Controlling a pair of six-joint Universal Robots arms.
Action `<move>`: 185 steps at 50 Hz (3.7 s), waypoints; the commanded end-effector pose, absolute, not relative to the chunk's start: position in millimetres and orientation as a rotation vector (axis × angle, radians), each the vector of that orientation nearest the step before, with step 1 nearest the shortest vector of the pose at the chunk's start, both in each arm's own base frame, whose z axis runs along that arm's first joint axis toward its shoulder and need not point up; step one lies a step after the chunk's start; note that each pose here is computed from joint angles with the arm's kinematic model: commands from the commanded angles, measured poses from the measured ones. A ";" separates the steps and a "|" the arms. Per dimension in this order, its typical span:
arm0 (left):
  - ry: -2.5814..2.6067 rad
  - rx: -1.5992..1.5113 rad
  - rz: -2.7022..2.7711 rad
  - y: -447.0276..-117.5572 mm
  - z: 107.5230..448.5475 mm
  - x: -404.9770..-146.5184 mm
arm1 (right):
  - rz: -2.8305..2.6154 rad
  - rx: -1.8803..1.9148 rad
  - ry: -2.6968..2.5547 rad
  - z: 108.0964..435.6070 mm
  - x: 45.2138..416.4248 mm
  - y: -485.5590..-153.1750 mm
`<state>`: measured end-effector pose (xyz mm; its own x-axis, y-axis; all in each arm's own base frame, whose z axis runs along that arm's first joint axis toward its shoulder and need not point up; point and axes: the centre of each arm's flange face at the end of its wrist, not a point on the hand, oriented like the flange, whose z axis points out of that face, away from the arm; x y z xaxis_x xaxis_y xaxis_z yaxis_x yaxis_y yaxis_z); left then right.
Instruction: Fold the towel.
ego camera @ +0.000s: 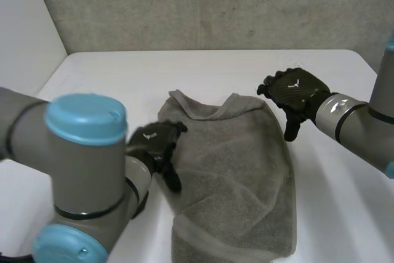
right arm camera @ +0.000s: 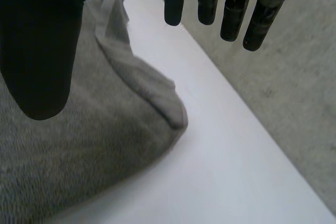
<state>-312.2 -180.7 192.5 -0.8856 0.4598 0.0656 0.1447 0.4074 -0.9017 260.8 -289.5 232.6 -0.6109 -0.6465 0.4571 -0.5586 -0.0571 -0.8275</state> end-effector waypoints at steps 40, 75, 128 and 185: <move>-2.129 -1.135 2.192 -365.3 153.2 -268.9 | -1.653 -1.495 2.156 172.1 264.5 -305.5; -2.467 -0.578 1.703 -260.8 202.3 -237.7 | -1.761 -1.606 1.730 125.9 324.8 -329.8; -2.590 -0.401 1.448 -205.0 136.4 -255.2 | -1.858 -1.656 1.560 117.0 350.1 -345.2; -2.088 -0.551 2.303 -226.6 375.5 -214.4 | -2.239 -1.298 1.952 410.4 196.2 -242.6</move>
